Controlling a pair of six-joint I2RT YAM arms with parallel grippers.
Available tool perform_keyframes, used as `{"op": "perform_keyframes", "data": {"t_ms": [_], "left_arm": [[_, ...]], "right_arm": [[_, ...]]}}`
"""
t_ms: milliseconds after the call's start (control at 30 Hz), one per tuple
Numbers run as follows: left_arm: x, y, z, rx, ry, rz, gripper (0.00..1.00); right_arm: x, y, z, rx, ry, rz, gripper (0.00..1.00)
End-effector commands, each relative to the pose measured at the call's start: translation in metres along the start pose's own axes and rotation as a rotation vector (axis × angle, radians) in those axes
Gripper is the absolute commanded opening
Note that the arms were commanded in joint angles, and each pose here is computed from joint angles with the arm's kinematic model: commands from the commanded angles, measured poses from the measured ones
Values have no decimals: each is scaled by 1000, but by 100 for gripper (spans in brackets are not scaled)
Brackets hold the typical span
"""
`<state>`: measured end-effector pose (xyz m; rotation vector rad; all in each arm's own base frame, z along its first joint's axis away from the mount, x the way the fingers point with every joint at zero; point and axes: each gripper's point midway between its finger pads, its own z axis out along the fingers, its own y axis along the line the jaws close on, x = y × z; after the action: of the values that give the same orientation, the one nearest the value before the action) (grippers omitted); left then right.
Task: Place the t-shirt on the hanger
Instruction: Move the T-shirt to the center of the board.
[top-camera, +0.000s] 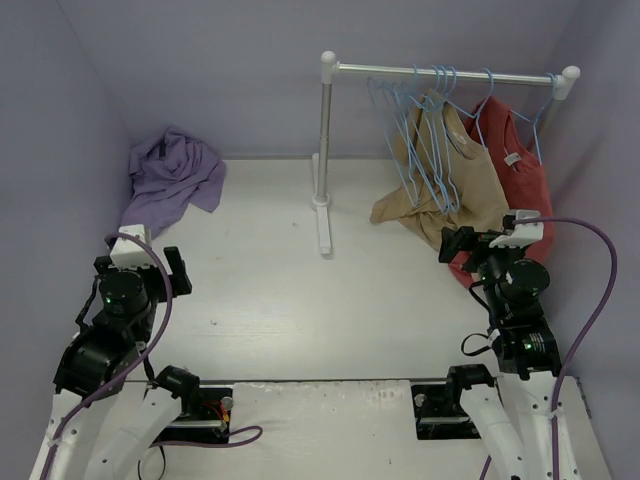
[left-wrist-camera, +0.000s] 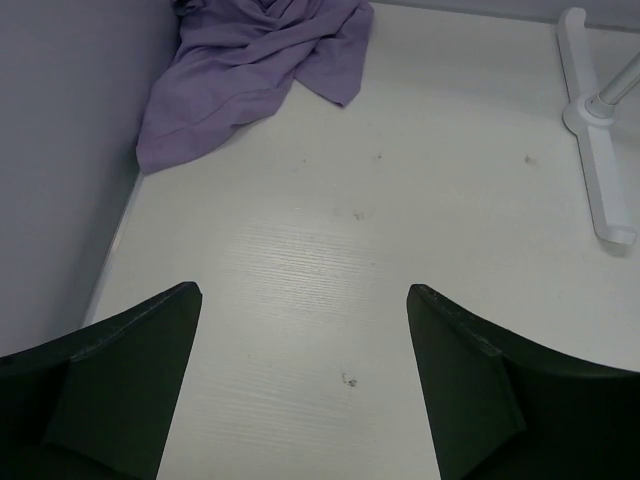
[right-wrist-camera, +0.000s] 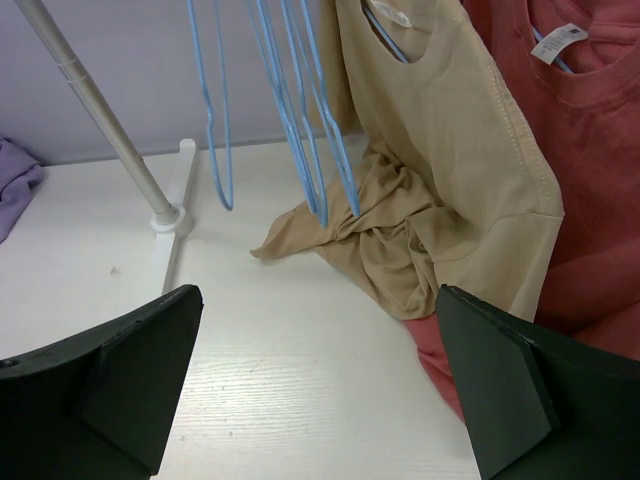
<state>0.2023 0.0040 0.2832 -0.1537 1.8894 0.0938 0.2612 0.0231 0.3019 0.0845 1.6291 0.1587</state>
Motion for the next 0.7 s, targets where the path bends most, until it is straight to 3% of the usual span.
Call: {"op": "perform_keyframes", "data": {"t_ms": [0,267,467,600,667], "left_arm": [[-7,-5,16,-35,-4,-46,80],[-23,-18,84,-150,84,-38,80],[-40,5,200,-212,98,-245,83],[-14,28,273,-281,208,-267,84],[-24,41,301,-310,207,-281,84]], "right_arm": [[-25,-1,6,24,-83,21,100],[-32,0,8,34,-79,29,100],[-36,7,7,-2,-81,43,100],[-34,11,7,-20,-76,46,100],[-29,15,9,-41,-59,46,100]]}}
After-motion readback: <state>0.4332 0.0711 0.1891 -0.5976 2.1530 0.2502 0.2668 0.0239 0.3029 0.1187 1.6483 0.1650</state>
